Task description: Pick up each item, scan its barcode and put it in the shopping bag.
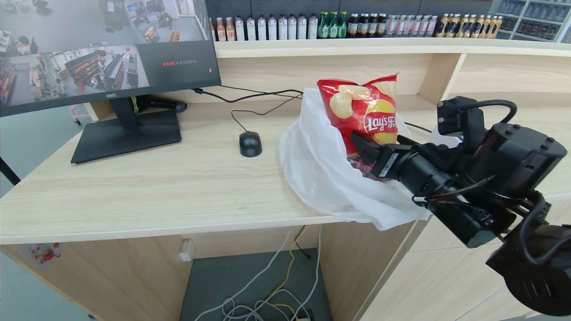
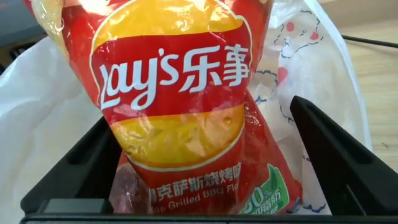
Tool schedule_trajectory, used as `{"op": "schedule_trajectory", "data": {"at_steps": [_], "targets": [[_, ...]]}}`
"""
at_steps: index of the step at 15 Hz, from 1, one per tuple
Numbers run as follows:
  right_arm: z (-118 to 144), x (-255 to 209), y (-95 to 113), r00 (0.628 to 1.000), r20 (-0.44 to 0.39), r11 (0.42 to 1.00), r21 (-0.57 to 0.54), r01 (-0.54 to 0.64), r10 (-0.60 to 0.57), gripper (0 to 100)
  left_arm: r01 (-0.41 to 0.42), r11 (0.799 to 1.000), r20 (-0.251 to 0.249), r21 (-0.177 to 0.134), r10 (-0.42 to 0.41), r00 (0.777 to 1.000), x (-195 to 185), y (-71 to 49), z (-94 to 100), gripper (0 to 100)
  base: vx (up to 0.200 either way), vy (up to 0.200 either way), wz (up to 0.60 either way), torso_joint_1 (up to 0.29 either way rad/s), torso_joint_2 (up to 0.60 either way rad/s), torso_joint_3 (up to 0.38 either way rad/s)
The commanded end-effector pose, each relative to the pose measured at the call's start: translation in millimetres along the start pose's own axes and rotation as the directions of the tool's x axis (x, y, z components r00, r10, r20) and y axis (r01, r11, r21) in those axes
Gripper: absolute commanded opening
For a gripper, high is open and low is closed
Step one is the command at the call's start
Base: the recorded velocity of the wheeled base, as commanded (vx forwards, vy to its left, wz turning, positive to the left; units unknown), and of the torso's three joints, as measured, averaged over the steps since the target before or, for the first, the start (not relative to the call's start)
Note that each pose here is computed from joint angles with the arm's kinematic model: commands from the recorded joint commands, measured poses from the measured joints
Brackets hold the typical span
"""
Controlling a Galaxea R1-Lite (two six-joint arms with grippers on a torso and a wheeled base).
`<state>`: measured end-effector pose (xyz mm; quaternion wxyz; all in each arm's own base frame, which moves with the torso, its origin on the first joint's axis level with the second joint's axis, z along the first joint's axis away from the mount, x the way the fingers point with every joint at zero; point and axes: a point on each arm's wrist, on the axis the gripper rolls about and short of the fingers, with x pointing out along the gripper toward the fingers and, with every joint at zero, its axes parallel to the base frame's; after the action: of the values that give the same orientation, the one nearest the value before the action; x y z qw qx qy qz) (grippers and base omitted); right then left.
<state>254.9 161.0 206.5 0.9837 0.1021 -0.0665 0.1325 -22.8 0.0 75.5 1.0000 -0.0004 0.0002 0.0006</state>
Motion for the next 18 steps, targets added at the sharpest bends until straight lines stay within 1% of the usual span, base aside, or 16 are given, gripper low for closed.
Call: {"op": "schedule_trajectory", "data": {"at_steps": [1, 4, 6, 8, 9, 10, 11, 15, 17, 18], "targets": [[1, -6, -1, 1.000, 0.002, 1.000, -0.006, -0.004, 0.004, 100, 0.000, 1.000, 0.000, -0.001, 0.000, 1.000, 0, 0.0, 0.0, 100, 0.000, 0.000, 0.00, 0.000, 0.00, 0.000], [7, 2, 8, 0.998, 0.031, 0.998, -0.010, -0.055, 0.055, 100, 0.000, 1.000, 0.000, -0.001, 0.000, 1.000, 0, 0.0, 0.0, 100, 0.000, 0.000, 0.00, 0.000, 0.00, 0.000], [8, 16, 11, 0.997, 0.053, 0.998, -0.004, -0.059, 0.059, 100, 0.001, 1.000, 0.000, -0.001, -0.001, 1.000, 0, 0.0, 0.0, 100, 0.000, 0.000, 0.00, 0.000, 0.00, 0.000], [-8, 25, 12, 0.999, 0.016, 0.999, -0.011, -0.052, 0.052, 100, 0.001, 1.000, 0.000, -0.001, -0.001, 1.000, 0, 0.0, 0.0, 100, 0.000, 0.000, 0.00, 0.000, 0.00, 0.000], [-14, 29, 10, 0.999, 0.008, 0.999, -0.015, -0.045, 0.045, 100, 0.000, 1.000, 0.000, -0.001, 0.000, 1.000, 0, 0.0, 0.0, 100, 0.000, 0.000, 0.00, 0.000, 0.00, 0.000], [-14, 31, 11, 0.999, 0.020, 0.999, -0.011, -0.046, 0.046, 100, 0.000, 1.000, 0.000, -0.001, 0.000, 1.000, 0, 0.0, 0.0, 100, 0.000, 0.000, 0.00, 0.000, 0.00, 0.000], [-9, 32, 12, 0.998, 0.046, 0.999, -0.004, -0.049, 0.049, 100, 0.000, 1.000, 0.000, -0.001, 0.000, 1.000, 0, 0.0, 0.0, 100, 0.000, 0.000, 0.00, 0.000, 0.00, 0.000], [7, 22, 8, 0.995, 0.084, 0.999, 0.005, -0.045, 0.044, 100, 0.000, 1.000, 0.000, -0.001, 0.000, 1.000, 0, 0.0, 0.0, 100, 0.000, 0.000, 0.00, 0.000, 0.00, 0.000], [19, 10, 6, 0.993, 0.107, 0.999, 0.008, -0.052, 0.051, 100, 0.000, 1.000, 0.000, -0.001, 0.000, 1.000, 0, 0.0, 0.0, 100, 0.000, 0.000, 0.00, 0.000, 0.00, 0.000], [22, 2, 6, 0.993, 0.105, 0.998, 0.010, -0.060, 0.058, 100, 0.000, 1.000, 0.000, -0.001, 0.000, 1.000, 0, 0.0, 0.0, 100, 0.000, 0.000, 0.00, 0.000, 0.00, 0.000]]}}
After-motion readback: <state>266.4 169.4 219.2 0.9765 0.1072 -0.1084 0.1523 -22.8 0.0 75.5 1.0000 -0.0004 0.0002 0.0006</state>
